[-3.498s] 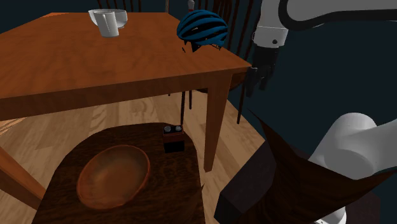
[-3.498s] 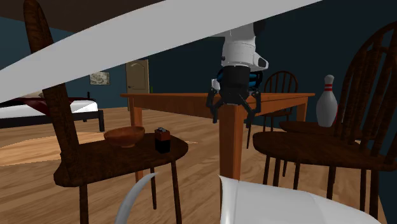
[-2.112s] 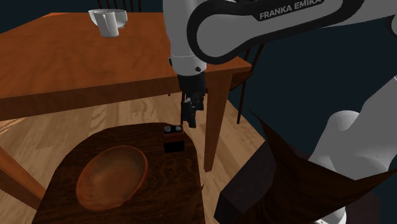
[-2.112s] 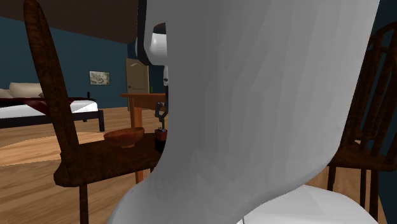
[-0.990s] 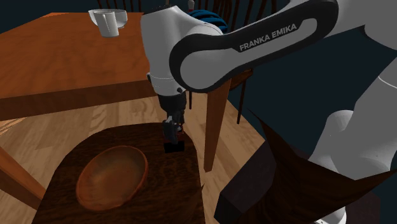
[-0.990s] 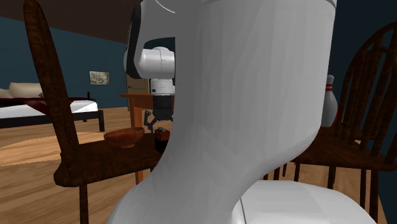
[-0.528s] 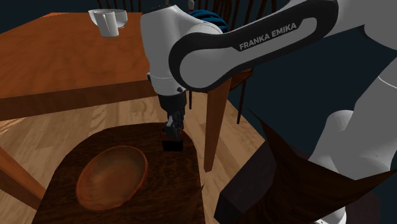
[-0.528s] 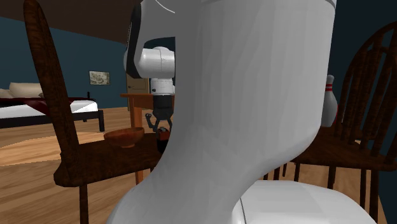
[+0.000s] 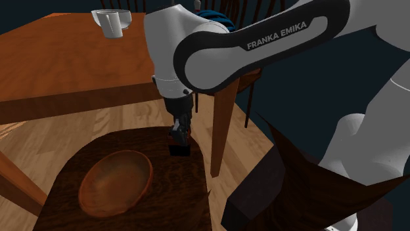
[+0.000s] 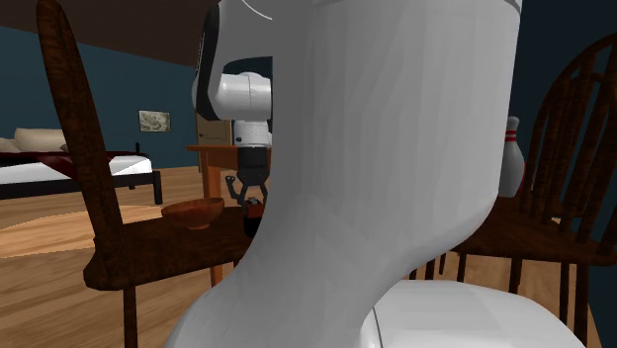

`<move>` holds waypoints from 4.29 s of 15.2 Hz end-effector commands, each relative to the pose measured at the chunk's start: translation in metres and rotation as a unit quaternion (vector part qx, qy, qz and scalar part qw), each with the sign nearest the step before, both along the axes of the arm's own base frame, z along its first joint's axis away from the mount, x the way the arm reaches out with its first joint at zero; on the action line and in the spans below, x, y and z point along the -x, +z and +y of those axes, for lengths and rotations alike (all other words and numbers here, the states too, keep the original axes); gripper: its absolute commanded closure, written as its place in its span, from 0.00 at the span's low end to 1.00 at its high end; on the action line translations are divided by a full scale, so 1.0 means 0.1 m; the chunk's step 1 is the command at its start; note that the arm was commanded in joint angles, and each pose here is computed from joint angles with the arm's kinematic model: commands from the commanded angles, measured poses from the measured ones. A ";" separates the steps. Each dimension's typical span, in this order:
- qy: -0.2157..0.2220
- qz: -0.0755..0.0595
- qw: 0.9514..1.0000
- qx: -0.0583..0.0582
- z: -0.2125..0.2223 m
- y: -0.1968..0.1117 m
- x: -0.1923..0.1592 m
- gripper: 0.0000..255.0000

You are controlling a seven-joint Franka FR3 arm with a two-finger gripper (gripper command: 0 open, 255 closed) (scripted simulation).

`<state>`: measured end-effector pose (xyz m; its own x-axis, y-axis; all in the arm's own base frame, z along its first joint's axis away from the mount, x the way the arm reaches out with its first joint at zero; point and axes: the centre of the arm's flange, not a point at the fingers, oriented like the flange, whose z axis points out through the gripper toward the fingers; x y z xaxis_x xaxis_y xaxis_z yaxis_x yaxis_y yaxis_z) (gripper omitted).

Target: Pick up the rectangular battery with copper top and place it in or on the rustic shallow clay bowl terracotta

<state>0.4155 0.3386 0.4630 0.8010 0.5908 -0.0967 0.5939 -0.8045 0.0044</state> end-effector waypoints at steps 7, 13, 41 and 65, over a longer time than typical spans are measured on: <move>-0.001 0.004 1.000 0.002 -0.01 0.38 0.00 1.00; -0.001 0.004 1.000 0.002 -0.01 0.70 0.00 1.00; -0.001 0.004 1.000 0.002 1.91 1.53 0.06 1.00; -0.001 0.004 1.000 0.002 1.91 0.66 0.06 1.00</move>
